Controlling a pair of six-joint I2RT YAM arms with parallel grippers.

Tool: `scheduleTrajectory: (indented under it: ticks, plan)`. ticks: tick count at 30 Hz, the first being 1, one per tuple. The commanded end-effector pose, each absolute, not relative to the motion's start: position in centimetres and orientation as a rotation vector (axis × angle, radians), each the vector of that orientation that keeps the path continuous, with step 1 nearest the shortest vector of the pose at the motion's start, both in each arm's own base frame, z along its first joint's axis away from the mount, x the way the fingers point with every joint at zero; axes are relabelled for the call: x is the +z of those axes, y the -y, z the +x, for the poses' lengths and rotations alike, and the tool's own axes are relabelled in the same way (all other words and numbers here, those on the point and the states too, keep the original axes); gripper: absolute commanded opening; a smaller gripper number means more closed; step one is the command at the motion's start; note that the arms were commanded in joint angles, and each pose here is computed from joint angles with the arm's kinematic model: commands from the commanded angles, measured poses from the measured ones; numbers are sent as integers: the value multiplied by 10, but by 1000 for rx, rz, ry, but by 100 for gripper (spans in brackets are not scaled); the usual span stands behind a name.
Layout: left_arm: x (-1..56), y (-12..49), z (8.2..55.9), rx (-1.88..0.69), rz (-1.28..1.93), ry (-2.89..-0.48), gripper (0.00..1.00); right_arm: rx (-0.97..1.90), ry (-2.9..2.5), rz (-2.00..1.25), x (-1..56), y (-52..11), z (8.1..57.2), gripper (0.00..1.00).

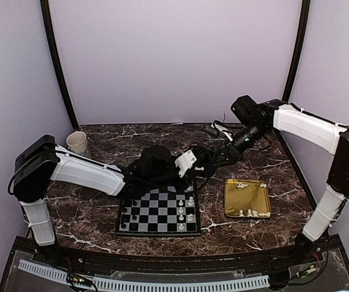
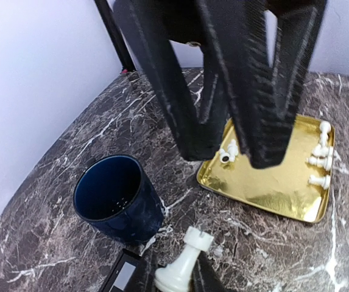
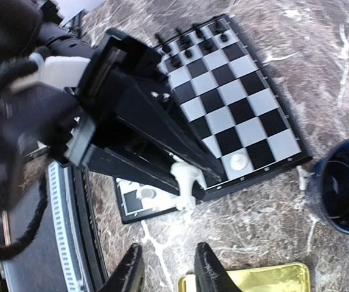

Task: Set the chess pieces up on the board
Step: Pass from the left arm to the right

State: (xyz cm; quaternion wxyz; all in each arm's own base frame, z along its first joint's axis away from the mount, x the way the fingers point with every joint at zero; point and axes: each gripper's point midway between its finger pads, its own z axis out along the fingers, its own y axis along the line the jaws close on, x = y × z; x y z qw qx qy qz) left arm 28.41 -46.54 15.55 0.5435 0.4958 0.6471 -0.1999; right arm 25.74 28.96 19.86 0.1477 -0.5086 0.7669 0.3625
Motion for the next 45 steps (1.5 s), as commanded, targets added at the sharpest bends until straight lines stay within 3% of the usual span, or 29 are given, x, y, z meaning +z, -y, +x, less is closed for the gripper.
scheduleTrajectory:
  ticks: [1, 6, 19, 23, 28, 37, 45]
  plan:
    - [204, 460, 293, -663, 862, -1577, 15, 1008, -2143, -1325, 226, -297, 286, 33]
    - [211, 458, 298, -735, 737, -1594, 16, 1110, -2138, -1234, 238, -312, 296, 39]
    - [217, 458, 304, -768, 665, -1592, 16, 1315, -2180, -1205, 225, -333, 296, 43]
    - [216, 460, 305, -771, 668, -1592, 16, 1352, -2179, -1202, 224, -335, 293, 38]
    - [215, 461, 306, -771, 667, -1593, 17, 1397, -2182, -1198, 222, -337, 291, 25]
    - [216, 458, 309, -775, 641, -1594, 16, 1401, -2216, -1174, 212, -338, 293, 31]
    - [213, 455, 314, -770, 613, -1606, 16, 1419, -2218, -1161, 209, -339, 293, 16]
